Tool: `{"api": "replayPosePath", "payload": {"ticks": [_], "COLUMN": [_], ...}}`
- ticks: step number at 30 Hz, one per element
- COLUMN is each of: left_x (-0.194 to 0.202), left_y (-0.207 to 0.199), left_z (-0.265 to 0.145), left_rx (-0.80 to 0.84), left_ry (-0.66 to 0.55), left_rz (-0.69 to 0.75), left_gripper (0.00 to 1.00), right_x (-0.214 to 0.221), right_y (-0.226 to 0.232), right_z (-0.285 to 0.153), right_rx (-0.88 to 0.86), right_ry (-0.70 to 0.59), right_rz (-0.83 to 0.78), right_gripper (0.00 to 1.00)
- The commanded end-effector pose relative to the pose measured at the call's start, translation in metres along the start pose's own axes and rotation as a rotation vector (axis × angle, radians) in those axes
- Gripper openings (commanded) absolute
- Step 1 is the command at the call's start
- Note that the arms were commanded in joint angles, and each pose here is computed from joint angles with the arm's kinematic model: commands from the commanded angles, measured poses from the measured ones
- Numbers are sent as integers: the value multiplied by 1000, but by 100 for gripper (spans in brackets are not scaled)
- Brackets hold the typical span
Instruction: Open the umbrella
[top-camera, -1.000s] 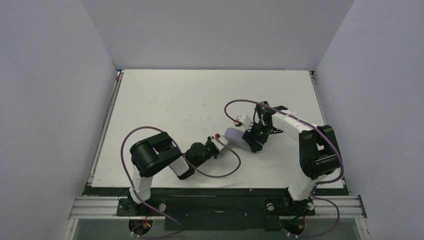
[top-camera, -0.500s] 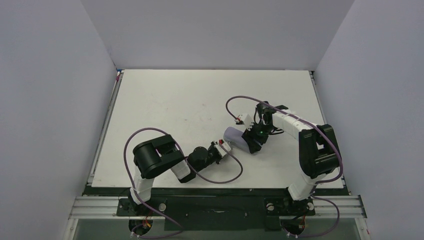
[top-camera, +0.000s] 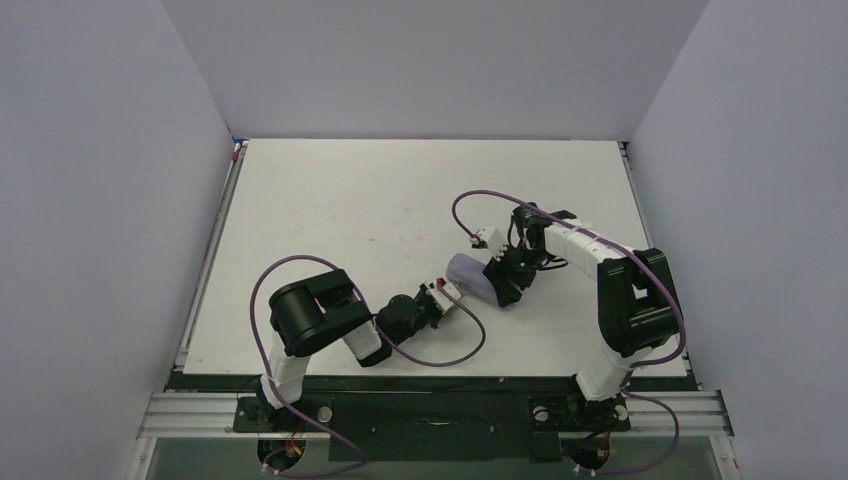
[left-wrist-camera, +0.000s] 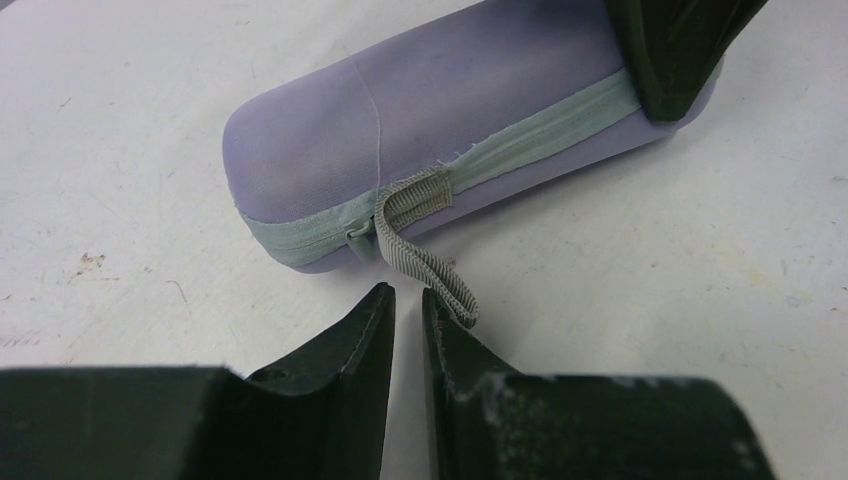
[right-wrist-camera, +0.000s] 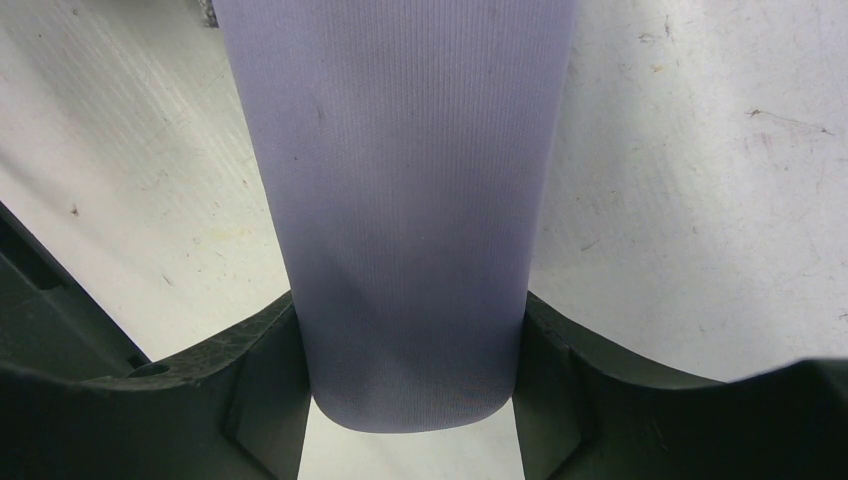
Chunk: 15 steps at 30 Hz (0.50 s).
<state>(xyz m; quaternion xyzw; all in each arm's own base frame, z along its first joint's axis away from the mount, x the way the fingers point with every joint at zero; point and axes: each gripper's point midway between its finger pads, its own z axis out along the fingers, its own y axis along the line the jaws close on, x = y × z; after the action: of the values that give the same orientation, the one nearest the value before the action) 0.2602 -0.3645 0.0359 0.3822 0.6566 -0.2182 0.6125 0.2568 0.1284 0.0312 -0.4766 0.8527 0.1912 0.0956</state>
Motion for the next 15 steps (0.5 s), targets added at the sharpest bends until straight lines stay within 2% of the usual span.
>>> {"api": "replayPosePath", "payload": {"ticks": [1,5,15], "left_x": [-13,-20,-43], "left_y": [12,16,19], "left_z": [-2,-2,9], "left_rx": [-65,-83,-99], "left_ry": [-44,-64,-124], "left_rz": [-36,-32,-45], "left_gripper": [14,9,7], "right_x": [-6,-6,-7], "right_y": [6,6,7], "right_z": [1,2,3], "right_rx": [-29,-27,-16], "right_ry": [-35,-35,-37], "right_rz": [-27,-32,-19], "right_gripper": [17,16,15]}}
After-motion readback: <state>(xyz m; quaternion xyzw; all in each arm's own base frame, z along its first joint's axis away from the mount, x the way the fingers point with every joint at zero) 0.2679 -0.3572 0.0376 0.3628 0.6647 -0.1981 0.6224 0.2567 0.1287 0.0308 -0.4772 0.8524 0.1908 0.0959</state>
